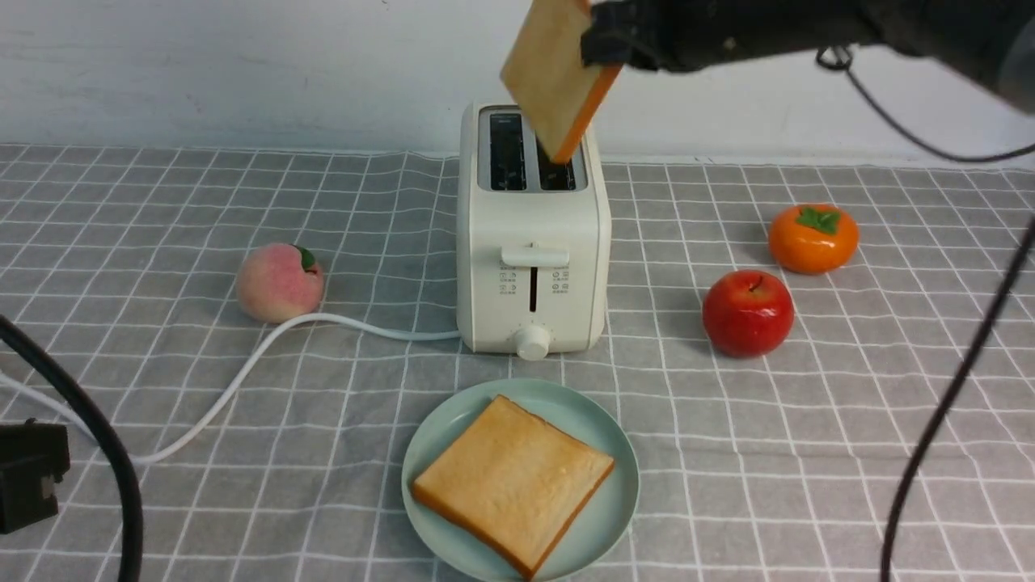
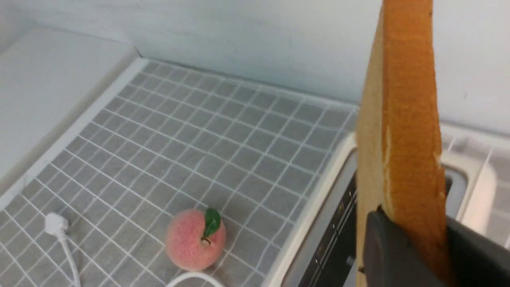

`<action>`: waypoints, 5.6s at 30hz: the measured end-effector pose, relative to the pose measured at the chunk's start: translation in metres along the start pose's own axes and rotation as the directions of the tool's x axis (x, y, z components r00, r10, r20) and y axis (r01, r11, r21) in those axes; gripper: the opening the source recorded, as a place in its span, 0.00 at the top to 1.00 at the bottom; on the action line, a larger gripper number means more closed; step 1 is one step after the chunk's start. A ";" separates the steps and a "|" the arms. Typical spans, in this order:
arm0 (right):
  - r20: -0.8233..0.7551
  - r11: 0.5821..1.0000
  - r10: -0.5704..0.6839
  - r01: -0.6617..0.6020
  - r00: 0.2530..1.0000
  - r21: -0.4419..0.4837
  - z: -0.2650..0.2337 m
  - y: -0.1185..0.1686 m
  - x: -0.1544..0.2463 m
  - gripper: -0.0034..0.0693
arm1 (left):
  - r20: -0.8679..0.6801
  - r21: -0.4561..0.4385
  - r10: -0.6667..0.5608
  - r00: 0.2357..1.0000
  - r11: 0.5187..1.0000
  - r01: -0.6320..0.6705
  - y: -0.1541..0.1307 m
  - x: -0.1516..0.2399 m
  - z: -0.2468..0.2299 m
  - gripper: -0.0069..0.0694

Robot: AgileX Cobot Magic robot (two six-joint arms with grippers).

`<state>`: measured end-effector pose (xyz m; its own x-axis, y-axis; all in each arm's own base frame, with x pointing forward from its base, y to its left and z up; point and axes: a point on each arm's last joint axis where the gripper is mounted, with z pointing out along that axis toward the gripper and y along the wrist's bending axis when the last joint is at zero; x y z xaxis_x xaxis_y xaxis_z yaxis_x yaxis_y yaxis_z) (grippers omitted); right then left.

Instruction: Take toasted bread from bread machine on grey coffee table place on plate.

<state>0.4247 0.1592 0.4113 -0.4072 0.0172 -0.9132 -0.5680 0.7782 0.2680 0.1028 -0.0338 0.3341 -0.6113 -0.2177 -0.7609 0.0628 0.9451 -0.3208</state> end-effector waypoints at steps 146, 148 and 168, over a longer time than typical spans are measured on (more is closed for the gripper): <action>0.425 0.731 -0.312 -0.071 0.850 0.678 -0.353 0.075 0.249 0.89 | 0.349 -0.112 -0.035 0.937 0.991 0.079 0.082 0.149 0.045 0.91; 0.425 0.731 -0.311 -0.071 0.850 0.678 -0.353 0.075 0.249 0.88 | 0.346 -0.112 -0.037 0.937 0.990 0.080 0.082 0.149 0.045 0.91; 0.424 0.732 -0.310 -0.071 0.851 0.678 -0.353 0.075 0.249 0.84 | 0.345 -0.112 -0.039 0.938 0.990 0.082 0.082 0.149 0.045 0.89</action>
<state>0.0282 0.0005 0.3127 0.1330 0.0393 -0.9903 0.0984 0.9938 0.0527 0.0524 0.0000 0.1691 -0.3039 -0.3246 -0.8957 -0.0757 0.9454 -0.3170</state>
